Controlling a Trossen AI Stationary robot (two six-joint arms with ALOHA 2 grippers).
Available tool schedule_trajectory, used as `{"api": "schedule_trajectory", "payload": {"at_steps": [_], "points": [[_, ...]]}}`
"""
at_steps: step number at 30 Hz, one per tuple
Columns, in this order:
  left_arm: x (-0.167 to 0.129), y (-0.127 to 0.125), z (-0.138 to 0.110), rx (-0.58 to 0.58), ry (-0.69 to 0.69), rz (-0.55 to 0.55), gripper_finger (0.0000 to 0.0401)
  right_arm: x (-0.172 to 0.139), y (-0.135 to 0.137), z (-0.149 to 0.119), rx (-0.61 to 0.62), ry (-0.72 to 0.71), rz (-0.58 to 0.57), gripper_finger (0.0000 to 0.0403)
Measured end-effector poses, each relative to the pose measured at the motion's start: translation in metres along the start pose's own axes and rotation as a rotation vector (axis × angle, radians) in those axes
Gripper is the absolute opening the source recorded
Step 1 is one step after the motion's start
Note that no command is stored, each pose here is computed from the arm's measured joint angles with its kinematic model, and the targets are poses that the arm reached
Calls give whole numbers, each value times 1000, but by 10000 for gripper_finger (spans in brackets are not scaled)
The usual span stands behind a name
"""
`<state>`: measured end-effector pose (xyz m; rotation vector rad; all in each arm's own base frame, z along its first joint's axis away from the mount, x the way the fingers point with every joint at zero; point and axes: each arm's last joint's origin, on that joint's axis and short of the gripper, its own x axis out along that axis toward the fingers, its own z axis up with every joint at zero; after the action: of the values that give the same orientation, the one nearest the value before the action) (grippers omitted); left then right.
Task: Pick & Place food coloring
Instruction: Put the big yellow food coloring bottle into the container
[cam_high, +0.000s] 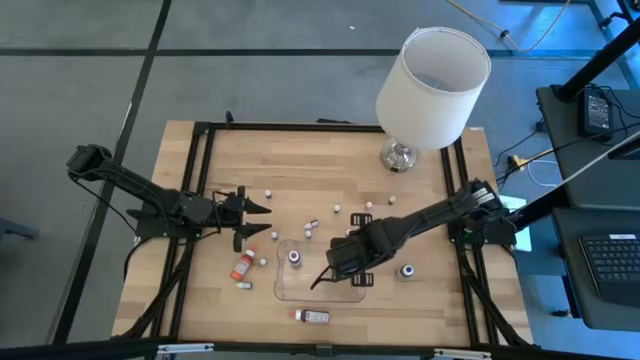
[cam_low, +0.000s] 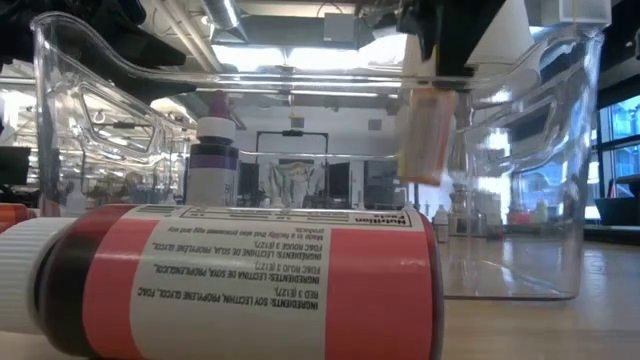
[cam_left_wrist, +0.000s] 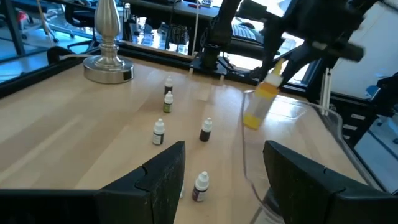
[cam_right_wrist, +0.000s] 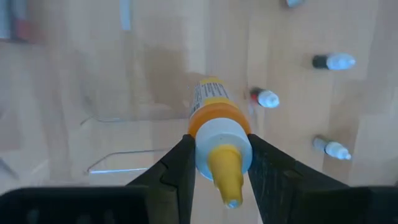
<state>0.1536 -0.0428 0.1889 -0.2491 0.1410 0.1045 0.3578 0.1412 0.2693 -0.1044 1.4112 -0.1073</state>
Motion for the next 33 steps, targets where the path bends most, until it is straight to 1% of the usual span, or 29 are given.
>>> {"api": "schedule_trajectory", "payload": {"at_steps": [6, 15, 25, 33], "points": [[0, -1, 0, -14, 11, -35, 212, 11, 3, 2, -4, 28, -9, 128], [0, -1, 0, -14, 10, -36, 212, 18, 6, 7, 2, 14, -2, 128], [0, -1, 0, -14, 11, -36, 212, 43, 13, 9, -23, 93, -33, 128], [0, -1, 0, -14, 11, -35, 212, 48, 14, 10, -33, 106, -42, 130]]}}
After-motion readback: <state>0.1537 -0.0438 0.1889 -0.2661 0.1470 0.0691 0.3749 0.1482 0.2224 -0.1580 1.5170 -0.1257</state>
